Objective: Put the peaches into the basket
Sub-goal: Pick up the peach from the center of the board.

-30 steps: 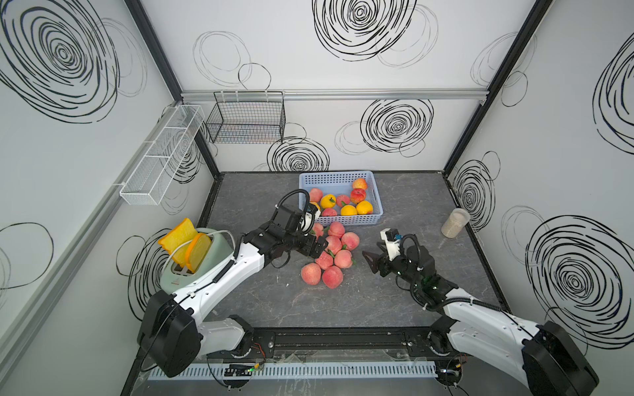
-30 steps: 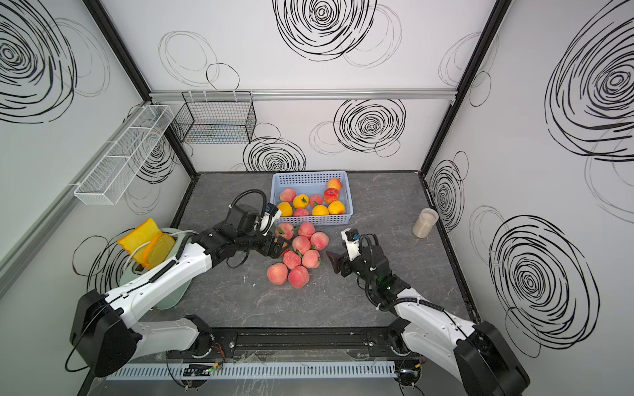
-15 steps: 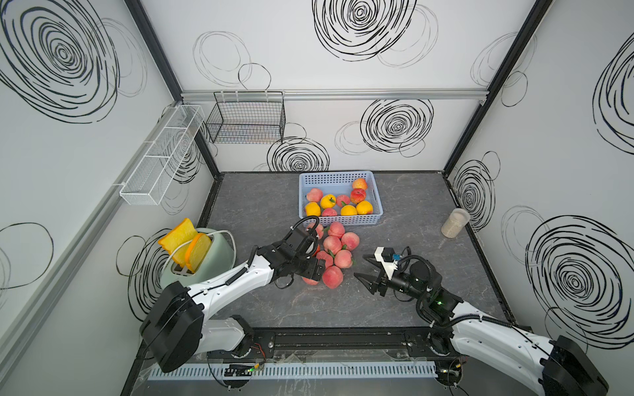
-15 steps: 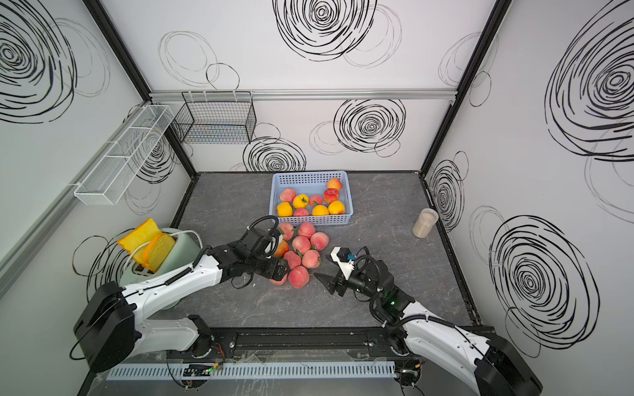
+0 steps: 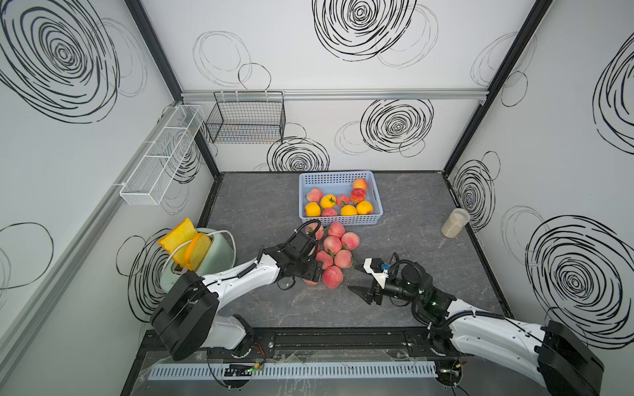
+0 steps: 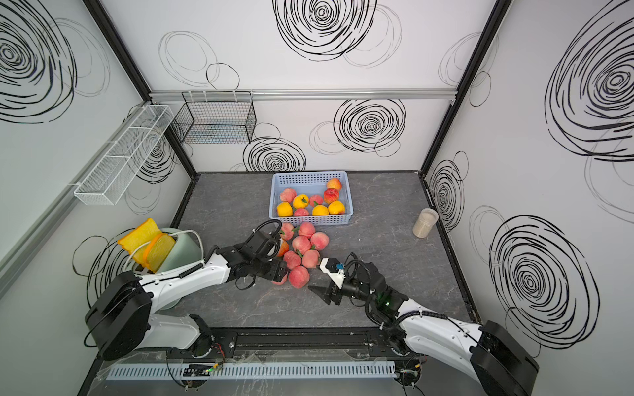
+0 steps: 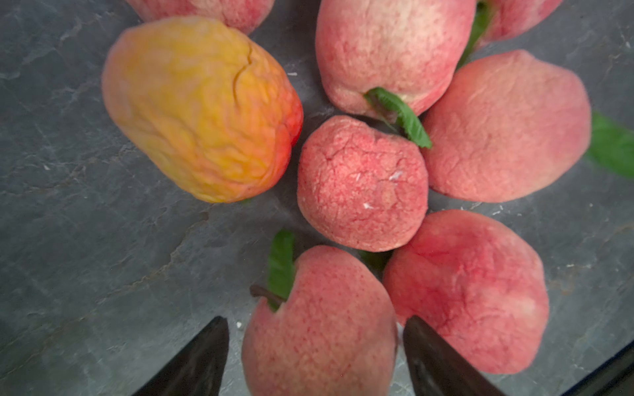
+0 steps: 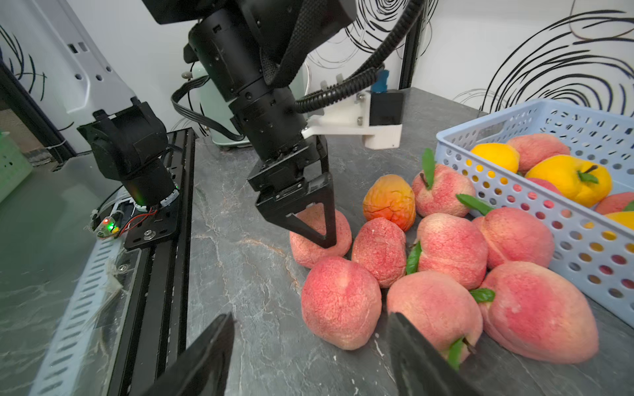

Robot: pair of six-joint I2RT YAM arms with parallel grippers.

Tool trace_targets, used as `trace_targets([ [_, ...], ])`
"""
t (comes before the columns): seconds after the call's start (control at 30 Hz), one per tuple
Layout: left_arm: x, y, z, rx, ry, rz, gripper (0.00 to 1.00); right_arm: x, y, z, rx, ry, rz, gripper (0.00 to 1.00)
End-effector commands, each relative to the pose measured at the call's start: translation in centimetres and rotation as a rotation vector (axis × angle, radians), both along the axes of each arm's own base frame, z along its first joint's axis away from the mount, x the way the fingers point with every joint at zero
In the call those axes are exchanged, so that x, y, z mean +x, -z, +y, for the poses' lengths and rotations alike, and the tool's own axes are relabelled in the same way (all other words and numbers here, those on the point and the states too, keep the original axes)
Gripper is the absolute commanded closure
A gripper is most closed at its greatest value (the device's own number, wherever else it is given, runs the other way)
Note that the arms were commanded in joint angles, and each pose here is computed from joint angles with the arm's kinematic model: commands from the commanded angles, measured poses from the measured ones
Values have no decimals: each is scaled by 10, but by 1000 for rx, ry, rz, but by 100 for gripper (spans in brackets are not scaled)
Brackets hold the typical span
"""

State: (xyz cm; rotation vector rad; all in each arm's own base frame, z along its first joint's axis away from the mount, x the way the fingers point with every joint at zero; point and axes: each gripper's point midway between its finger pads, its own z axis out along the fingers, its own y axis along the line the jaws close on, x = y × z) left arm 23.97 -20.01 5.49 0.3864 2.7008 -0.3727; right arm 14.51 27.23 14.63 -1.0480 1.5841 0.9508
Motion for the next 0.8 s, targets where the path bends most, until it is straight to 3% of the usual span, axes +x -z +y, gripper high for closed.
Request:
trace_targets([
  [0.0, 4, 3, 2, 5, -30, -22, 18, -1, -14, 8, 11, -23, -68, 27],
  [0.3, 1, 13, 9, 31, -39, -13, 19, -2, -11, 12, -10, -24, -76, 27],
  [0.5, 3, 10, 14, 48, -51, -27, 34, -1, -10, 12, -16, -12, -83, 27],
  [0.77, 5, -33, 8, -4, -65, -92, 34, 2, -13, 10, -13, 26, -109, 27],
])
